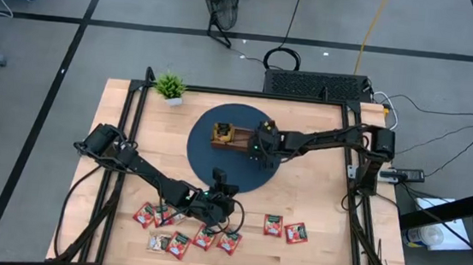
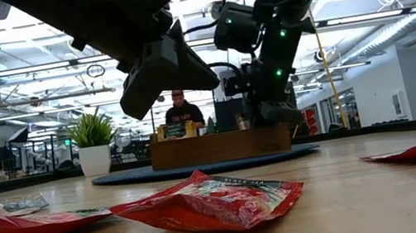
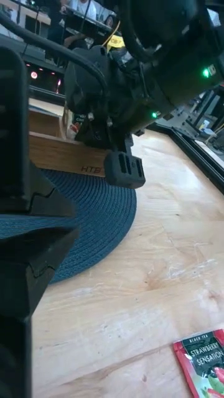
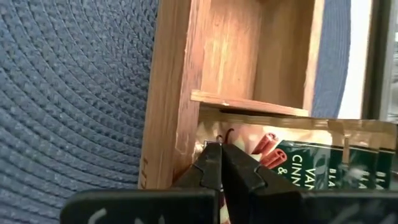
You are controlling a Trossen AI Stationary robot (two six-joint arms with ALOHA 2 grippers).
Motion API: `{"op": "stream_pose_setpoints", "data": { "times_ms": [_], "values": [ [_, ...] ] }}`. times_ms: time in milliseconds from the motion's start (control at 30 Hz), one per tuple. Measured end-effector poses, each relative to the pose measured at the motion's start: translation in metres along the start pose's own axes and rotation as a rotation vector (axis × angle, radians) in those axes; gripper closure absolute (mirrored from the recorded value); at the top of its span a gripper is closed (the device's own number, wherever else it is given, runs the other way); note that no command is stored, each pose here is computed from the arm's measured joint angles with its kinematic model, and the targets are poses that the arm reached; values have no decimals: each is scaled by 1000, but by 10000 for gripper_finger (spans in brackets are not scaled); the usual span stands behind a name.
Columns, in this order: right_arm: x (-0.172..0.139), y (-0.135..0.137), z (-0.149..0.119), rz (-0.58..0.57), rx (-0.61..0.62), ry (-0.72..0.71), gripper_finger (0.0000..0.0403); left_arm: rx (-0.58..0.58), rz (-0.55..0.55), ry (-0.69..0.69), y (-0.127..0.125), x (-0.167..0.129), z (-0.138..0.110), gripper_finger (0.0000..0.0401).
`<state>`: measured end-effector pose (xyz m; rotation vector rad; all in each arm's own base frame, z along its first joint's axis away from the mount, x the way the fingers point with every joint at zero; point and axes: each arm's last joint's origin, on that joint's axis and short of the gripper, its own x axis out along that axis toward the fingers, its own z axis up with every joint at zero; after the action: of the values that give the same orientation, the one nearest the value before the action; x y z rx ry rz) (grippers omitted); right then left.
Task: Pick & Place Tea
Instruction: Put the brown tea bag into the right section of the wooden organizer
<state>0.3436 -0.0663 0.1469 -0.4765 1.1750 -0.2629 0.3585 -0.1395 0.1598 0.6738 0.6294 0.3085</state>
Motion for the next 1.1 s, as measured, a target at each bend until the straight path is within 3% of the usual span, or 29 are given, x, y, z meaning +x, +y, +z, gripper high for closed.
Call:
{"op": "stream_pose_setpoints", "data": {
  "times_ms": [133, 667, 833, 933, 1033, 1100],
  "values": [
    [0, 6, -1, -97, -31, 17, 403, 0, 0, 0, 0, 0, 0, 355],
    [-4, 6, 5, -129, -19, -34, 403, -6, -1, 4, 0, 0, -1, 354],
    [-21, 5, 10, -184, -22, -62, 403, -21, -3, 9, 0, 0, -1, 354],
    [-40, 5, 14, -207, -15, -111, 403, -103, -41, 3, -2, 0, -1, 354],
    [-64, 6, 19, -212, 18, -185, 403, -310, -170, -2, -5, 0, -1, 354],
    [-82, 9, 22, -206, 64, -245, 403, -384, -260, -3, -7, -1, 0, 354]
  ]
}}
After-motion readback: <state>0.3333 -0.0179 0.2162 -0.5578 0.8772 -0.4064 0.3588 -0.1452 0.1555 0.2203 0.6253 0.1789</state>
